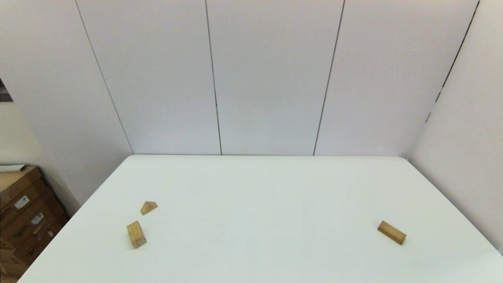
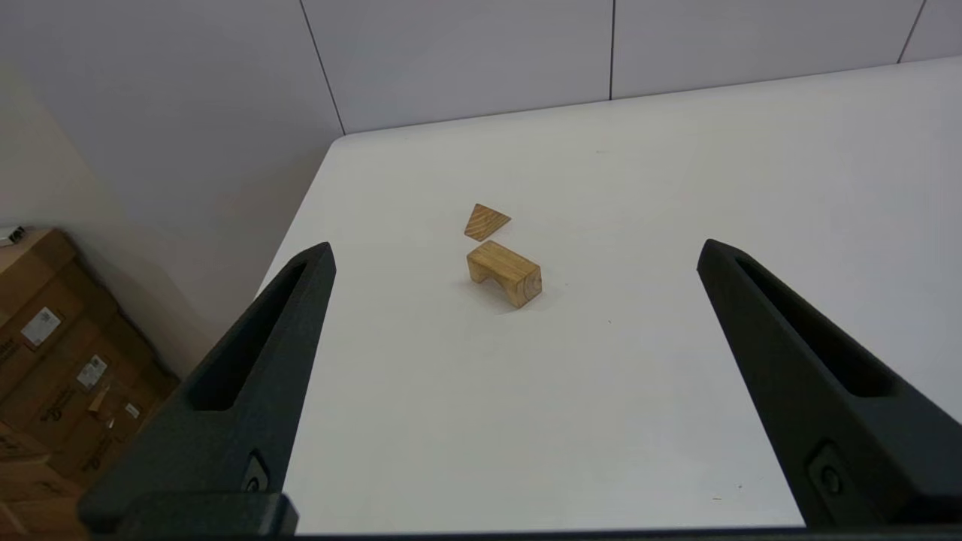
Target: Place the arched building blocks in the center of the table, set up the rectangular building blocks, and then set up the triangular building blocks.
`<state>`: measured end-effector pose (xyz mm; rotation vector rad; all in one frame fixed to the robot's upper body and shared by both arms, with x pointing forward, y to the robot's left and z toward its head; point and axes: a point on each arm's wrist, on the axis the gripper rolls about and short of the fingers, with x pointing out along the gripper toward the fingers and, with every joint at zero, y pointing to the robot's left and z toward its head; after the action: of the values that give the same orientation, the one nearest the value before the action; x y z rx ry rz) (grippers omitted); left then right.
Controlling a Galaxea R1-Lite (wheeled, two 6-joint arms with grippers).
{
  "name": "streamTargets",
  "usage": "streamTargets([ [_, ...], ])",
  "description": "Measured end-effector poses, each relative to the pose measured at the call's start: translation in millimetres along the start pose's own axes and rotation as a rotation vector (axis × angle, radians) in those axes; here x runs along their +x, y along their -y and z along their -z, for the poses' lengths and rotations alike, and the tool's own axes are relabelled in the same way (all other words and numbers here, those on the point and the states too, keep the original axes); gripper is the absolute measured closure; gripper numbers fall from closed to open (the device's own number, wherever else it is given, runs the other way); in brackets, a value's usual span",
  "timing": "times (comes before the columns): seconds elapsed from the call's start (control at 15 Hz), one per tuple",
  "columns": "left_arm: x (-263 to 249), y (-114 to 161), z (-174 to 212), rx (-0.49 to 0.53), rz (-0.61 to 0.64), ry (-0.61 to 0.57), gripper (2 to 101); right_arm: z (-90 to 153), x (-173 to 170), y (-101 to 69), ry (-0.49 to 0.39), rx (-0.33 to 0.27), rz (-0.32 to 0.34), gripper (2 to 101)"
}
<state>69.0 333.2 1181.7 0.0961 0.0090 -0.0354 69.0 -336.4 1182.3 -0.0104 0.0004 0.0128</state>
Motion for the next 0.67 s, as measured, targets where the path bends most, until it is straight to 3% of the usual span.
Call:
streamTargets([
  [0.67, -1, -1, -12, -0.039, 0.013, -0.020, 5.4, 0, 0, 0.0, -0.001, 0.000, 0.000, 4.3],
])
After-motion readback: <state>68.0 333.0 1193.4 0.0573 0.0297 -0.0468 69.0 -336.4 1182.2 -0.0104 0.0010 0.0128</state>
